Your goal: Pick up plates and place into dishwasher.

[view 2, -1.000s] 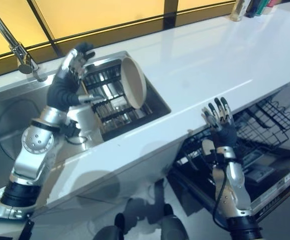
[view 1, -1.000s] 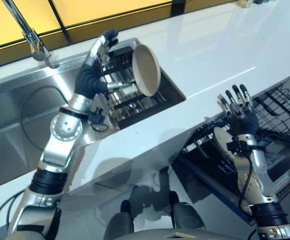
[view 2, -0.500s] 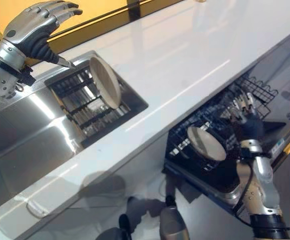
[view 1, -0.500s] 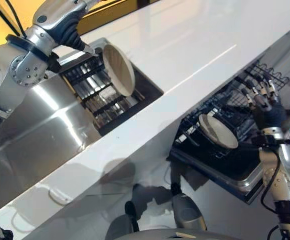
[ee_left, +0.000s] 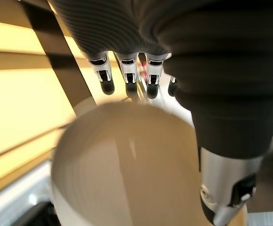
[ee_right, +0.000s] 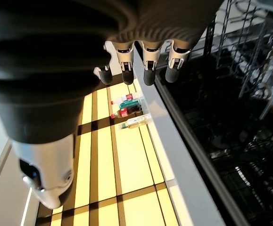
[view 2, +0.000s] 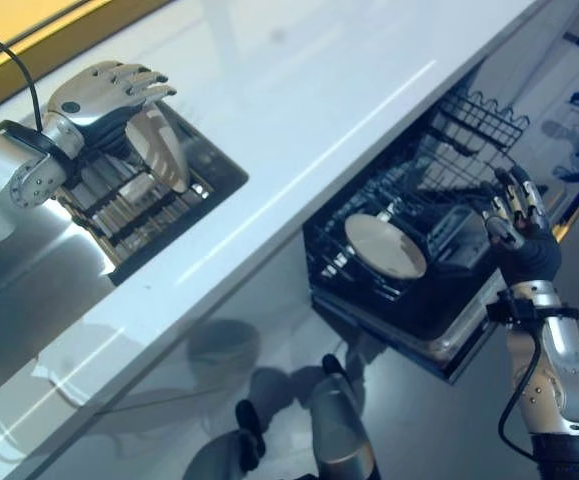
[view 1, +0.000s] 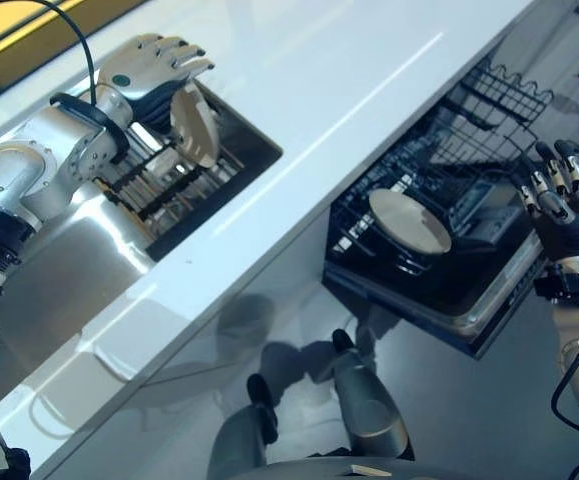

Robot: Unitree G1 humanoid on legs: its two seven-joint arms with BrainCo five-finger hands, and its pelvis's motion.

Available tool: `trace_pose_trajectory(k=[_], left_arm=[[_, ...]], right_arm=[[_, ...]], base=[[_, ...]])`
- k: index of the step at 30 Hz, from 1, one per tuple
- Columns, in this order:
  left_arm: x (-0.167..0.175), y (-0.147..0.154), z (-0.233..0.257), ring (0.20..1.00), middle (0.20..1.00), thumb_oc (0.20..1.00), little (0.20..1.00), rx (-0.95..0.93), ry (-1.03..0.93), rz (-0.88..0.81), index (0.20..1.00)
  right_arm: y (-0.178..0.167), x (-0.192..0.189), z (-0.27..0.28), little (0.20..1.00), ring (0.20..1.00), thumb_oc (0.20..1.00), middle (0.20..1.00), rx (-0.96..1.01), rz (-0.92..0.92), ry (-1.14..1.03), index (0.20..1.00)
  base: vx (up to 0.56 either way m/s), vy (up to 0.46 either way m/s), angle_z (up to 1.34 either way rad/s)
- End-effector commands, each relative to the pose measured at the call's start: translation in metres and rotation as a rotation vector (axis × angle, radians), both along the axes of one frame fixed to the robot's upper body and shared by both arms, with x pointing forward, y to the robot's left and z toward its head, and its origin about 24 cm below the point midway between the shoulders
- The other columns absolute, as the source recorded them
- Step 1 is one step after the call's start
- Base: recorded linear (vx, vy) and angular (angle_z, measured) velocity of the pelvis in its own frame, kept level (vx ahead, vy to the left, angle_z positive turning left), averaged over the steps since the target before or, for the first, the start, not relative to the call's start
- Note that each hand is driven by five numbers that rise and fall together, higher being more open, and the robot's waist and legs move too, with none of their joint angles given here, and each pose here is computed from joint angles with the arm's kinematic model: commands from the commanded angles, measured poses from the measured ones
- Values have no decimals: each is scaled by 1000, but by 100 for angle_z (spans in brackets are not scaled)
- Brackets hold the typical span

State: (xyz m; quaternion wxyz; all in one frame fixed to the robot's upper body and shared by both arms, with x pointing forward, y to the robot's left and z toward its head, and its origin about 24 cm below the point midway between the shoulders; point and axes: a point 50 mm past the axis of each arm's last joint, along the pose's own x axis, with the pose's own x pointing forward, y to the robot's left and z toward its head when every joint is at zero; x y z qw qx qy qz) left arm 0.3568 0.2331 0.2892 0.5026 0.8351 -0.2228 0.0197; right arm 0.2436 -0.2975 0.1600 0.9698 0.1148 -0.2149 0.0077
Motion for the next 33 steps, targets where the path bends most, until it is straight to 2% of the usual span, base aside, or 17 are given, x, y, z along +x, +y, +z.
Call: trace_pose_trajectory(k=[1,8,9,10,19,33], left_arm=[[-7,11,55,1000,1000,1000,1000,-2,-282,49,1000],[2,19,50,1000,1000,1000,1000,151,-355,149,1000],[3,21,49,881,881,881,881,157,-345,171,881],[3,23,49,213,213,213,213,160,-335,191,213],[3,29,44,200,200,200,200,123,-273,242,200],[-12,41,46,200,200,200,200,144,-244,190,200]], right_arm=[[3,-3,42,1000,1000,1000,1000,-65,13,-209,1000],[6,1,46,1000,1000,1000,1000,-55,17,-225,1000],[7,2,47,1000,1000,1000,1000,-55,20,-226,1000],[9,3,49,1000,1000,1000,1000,-55,23,-227,1000],[12,6,46,1000,1000,1000,1000,-50,35,-203,1000],[9,4,27,1000,1000,1000,1000,-36,29,-120,1000]], base=[[-16,1,-3],[-3,0,0],[0,0,0],[0,0,0],[9,4,0],[64,1,-1]])
